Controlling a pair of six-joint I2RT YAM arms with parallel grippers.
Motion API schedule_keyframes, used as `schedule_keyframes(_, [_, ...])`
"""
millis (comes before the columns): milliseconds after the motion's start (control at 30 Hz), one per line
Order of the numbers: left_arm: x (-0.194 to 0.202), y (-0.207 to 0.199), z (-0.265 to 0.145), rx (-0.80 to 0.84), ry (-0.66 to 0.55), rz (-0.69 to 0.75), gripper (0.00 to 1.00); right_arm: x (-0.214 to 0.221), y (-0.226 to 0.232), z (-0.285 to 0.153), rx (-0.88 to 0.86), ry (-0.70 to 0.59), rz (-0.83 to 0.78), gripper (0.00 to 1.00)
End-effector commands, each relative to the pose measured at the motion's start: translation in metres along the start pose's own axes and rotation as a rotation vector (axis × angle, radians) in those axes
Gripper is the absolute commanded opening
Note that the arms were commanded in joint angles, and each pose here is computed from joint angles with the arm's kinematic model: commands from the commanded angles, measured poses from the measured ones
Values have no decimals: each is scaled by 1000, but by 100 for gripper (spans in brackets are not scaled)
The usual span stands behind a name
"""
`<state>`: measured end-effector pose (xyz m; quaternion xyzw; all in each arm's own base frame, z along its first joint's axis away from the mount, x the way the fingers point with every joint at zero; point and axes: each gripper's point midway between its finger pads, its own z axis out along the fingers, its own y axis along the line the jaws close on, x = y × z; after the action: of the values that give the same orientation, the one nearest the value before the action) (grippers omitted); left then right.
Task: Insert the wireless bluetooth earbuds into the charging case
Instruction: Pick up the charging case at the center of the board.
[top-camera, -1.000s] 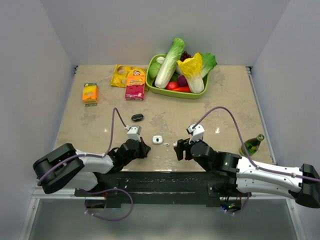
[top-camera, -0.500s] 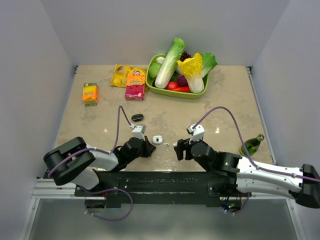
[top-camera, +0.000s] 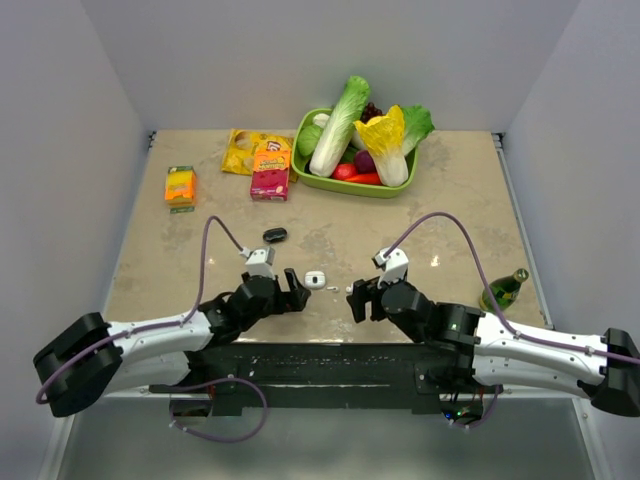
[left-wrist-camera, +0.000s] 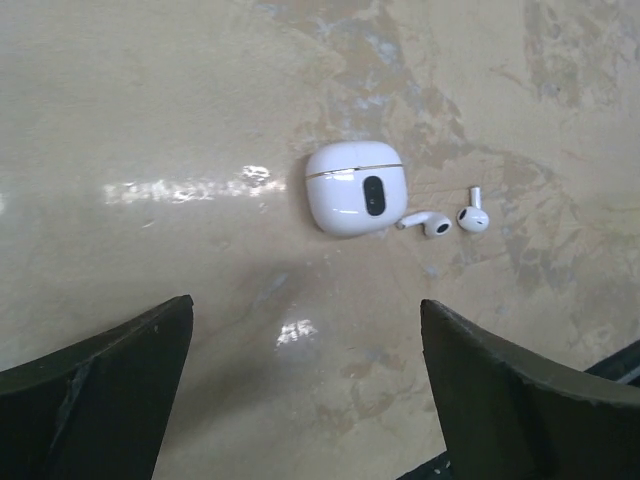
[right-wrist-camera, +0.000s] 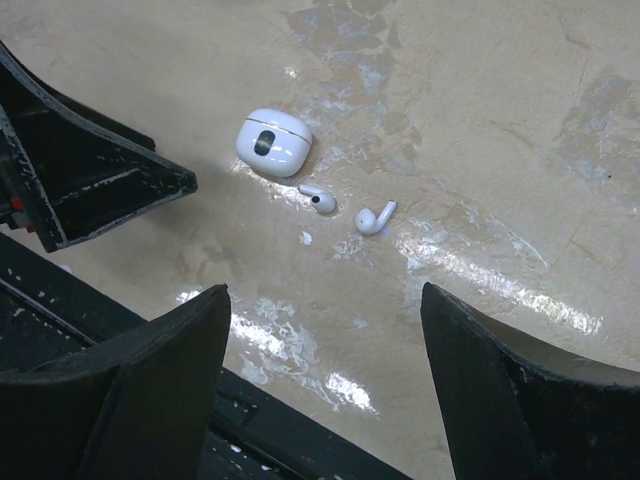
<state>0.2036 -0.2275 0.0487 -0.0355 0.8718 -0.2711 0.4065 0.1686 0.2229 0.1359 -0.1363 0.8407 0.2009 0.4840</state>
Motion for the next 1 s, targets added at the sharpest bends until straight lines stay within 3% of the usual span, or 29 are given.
schedule_keyframes(0, [-16, 23, -12, -164, -48, -36, 100, -31, 3, -6, 11, -70, 10, 80])
schedule_keyframes(200, [-27, 5, 9, -248, 0, 14, 100, -52, 4, -13, 26, -112, 28, 81])
schedule_keyframes(533, [-47, -30, 37, -252, -20, 43, 100, -60, 3, -22, 9, -136, 57, 81])
schedule_keyframes(967, [-21, -24, 66, -406, 77, 184, 100, -57, 6, -20, -12, -135, 56, 81])
